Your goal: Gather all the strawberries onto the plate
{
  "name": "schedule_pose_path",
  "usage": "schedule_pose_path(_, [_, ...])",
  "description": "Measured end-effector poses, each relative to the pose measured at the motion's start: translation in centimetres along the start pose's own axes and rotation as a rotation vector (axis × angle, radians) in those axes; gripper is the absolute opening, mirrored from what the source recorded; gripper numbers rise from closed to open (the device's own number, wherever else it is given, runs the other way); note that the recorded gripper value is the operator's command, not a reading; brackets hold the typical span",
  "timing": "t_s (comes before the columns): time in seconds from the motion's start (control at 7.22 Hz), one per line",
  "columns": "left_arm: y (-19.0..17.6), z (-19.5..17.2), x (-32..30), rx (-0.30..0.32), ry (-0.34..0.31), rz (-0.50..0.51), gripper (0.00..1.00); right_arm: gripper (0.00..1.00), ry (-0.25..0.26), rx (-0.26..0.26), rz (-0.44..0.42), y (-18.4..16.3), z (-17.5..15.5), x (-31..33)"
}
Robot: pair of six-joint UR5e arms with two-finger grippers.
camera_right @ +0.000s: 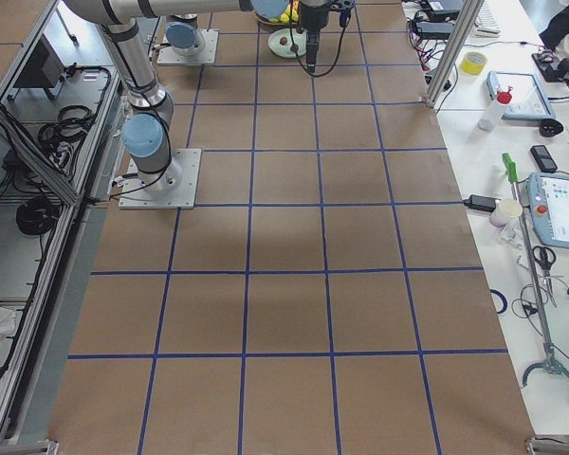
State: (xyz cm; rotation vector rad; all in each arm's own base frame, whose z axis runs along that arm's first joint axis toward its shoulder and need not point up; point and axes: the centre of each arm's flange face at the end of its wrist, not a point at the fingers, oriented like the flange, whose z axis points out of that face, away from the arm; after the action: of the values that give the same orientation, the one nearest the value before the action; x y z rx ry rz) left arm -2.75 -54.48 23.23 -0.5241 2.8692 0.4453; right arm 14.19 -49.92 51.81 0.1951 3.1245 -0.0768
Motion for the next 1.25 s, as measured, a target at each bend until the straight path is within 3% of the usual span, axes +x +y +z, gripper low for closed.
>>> schedule_pose_path(0.14, [0.2, 1.3, -0.2, -0.025, -0.005, -0.005, 0.55, 1.0, 0.0, 0.0, 0.0, 0.0, 0.0, 0.0])
schedule_pose_path(0.28, [0.3, 2.0, -0.3, -0.037, -0.006, -0.009, 1.0, 1.0, 0.0, 0.0, 0.0, 0.0, 0.0, 0.0])
schedule_pose_path(0.69, [-0.3, 0.2, -0.3, -0.004, 0.022, -0.019, 1.0, 1.0, 0.0, 0.0, 0.0, 0.0, 0.0, 0.0])
schedule_pose_path(1.25, [0.0, -12.9, -0.1, 0.219, 0.173, -0.012, 1.0, 1.0, 0.0, 0.0, 0.0, 0.0, 0.0, 0.0])
